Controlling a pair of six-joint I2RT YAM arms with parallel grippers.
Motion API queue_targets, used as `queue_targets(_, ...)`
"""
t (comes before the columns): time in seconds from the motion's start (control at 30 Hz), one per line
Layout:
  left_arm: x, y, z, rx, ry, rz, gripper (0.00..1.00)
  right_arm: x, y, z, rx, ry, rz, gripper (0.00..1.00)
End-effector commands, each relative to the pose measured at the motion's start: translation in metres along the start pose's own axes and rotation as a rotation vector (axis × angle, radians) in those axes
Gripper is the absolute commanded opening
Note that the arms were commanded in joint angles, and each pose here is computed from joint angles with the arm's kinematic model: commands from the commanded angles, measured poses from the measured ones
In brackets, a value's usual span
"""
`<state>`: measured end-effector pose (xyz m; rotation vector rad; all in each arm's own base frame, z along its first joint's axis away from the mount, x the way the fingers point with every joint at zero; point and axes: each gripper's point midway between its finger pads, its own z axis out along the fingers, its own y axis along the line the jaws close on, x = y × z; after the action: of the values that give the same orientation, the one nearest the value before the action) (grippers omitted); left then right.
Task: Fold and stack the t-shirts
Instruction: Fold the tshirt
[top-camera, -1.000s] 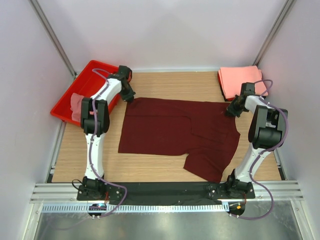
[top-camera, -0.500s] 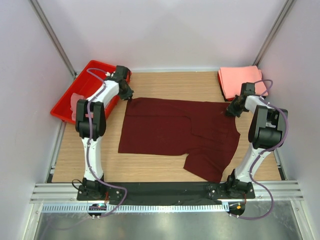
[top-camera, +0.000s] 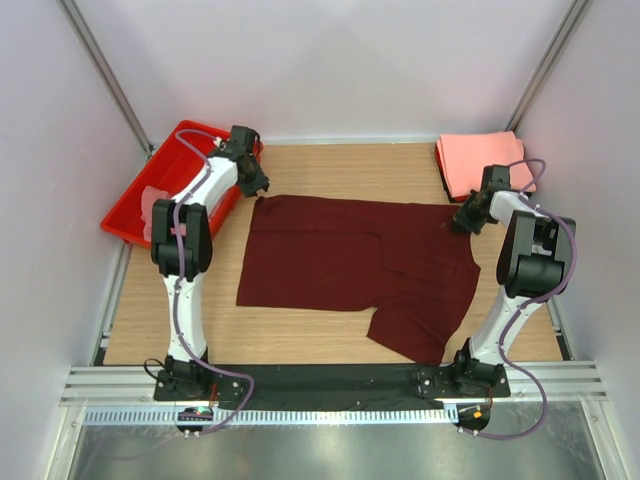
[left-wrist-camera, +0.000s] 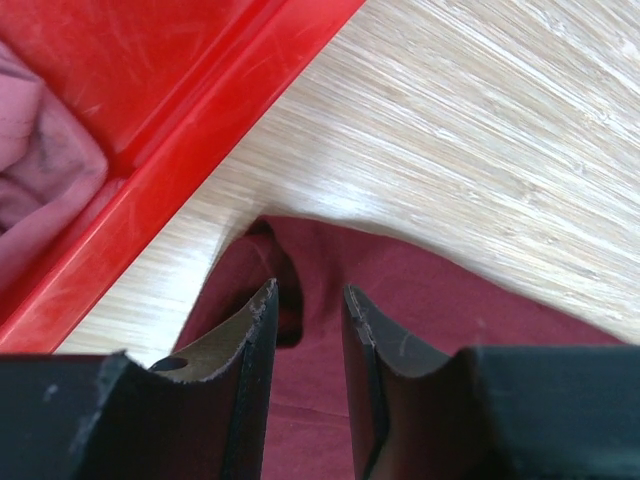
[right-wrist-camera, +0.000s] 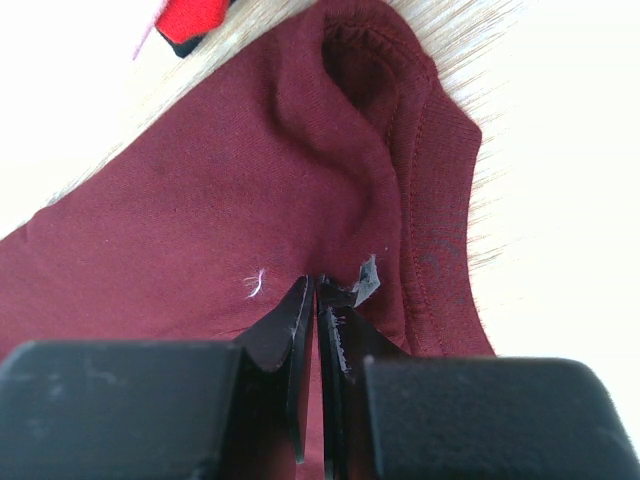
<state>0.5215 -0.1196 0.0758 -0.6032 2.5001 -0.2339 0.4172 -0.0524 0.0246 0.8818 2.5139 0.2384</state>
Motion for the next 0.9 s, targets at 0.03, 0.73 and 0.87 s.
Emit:
queue_targets(0.03,-0.001,-0.010,0.007,0.028,0.019,0.008,0.33,-0.018,0.003,-0.008,-0.005,-0.057,-0.013,0.13)
queue_targets(0.73,-0.026,-0.001,0.018,-0.074,-0.081,-0.060,0.00,-0.014,-0.020,0.005,0.090,-0.060,0.018,0.02)
queue_targets(0.87,-0.021,0.001,0.026,-0.087,-0.063,-0.057,0.00,-0.017,-0.021,0.003,0.094,-0.067,0.016,0.02)
